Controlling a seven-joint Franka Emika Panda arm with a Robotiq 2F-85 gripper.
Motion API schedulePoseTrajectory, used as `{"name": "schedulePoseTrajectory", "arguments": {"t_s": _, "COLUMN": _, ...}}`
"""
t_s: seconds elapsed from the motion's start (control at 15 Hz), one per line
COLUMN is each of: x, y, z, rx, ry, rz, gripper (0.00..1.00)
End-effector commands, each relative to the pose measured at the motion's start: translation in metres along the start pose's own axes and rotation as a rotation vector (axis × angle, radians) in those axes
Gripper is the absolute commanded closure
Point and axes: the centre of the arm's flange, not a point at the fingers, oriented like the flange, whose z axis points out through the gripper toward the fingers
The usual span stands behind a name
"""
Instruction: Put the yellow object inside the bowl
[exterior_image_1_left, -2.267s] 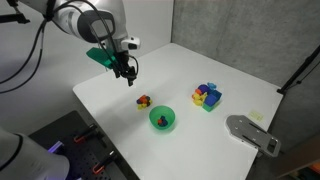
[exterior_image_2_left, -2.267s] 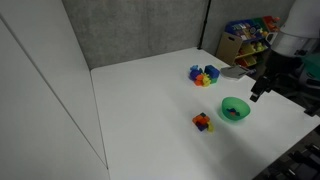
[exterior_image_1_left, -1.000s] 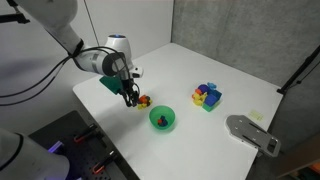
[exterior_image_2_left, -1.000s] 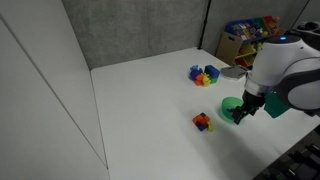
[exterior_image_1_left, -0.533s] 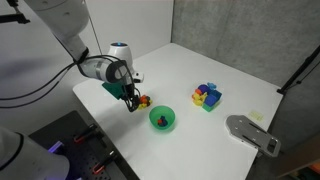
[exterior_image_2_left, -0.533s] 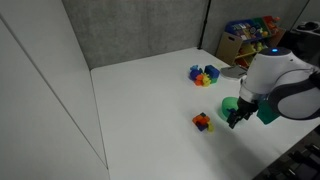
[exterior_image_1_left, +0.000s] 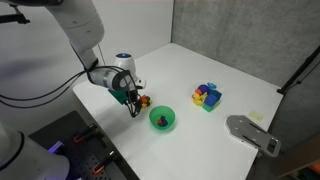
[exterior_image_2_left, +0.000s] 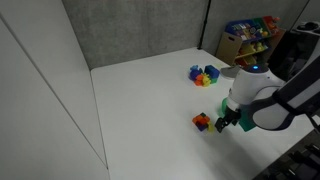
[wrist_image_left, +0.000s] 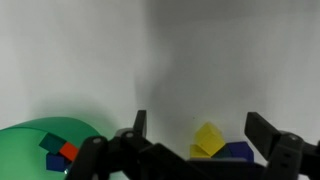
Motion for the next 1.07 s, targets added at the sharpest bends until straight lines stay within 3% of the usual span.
{"name": "schedulePoseTrajectory", "arguments": {"t_s": 0.0, "x": 0.019, "y": -0.014, "z": 0.027, "rx": 0.013, "ry": 0.018, "rz": 0.043, "gripper": 0.0}}
{"name": "schedulePoseTrajectory", "arguments": {"t_s": 0.47, "x": 0.039, "y": -0.029, "z": 0.062, "rx": 0.029, "ry": 0.049, "rz": 0.079, "gripper": 0.0}}
{"name": "schedulePoseTrajectory", "arguments": {"t_s": 1.0, "x": 0.06, "y": -0.027, "z": 0.071, "rx": 0.028, "ry": 0.094, "rz": 0.153, "gripper": 0.0}}
